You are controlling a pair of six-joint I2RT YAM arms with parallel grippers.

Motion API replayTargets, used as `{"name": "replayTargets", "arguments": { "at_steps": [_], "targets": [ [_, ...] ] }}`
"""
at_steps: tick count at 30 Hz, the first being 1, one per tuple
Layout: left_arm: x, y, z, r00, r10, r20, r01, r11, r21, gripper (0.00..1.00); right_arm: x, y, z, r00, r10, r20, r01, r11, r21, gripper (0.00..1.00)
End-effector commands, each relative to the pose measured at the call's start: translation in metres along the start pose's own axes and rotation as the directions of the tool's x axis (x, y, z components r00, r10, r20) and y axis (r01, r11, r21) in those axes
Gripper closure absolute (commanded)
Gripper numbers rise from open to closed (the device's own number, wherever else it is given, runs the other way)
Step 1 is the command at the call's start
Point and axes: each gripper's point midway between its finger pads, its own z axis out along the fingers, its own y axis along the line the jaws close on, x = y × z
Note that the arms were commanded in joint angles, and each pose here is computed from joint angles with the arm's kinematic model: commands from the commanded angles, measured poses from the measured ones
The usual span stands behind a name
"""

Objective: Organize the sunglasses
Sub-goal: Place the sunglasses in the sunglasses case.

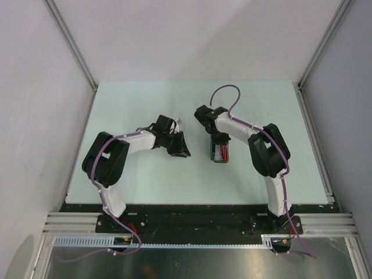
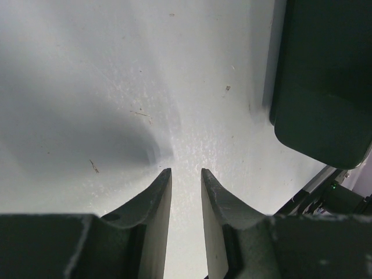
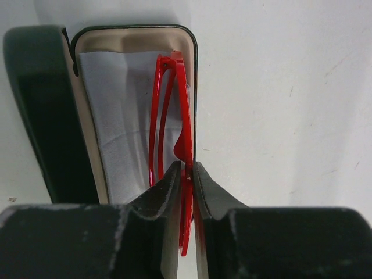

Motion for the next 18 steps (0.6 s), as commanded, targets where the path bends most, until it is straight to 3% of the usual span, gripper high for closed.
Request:
{"name": "replayTargets", "arguments": {
  "at_steps": [1,5,18],
  "targets": [
    [-0.014,-0.017,-0.012,0.998,0.047,0.04,-0.049,0.998,0.044,0.68,-0.014,0.005,-0.012,0.998,0.06,0.031,-0.058,0.997,-0.049,0.81],
    [-0.015,-0.016,-0.012,0.998,0.045,0.041,-0.047,0.998,0.044,0.68,-0.018,0.005,-0.018,0.997,0.073,0.039,-0.07,0.995,-0.073,0.71],
    [-0.013,-0.016,-0.011,0.998,0.043,0.035,-0.045,0.998,0.042,0.68,-0.028,-0.005,-0.043,0.989,0.128,0.07,-0.118,0.984,-0.13,0.65]
  ]
}}
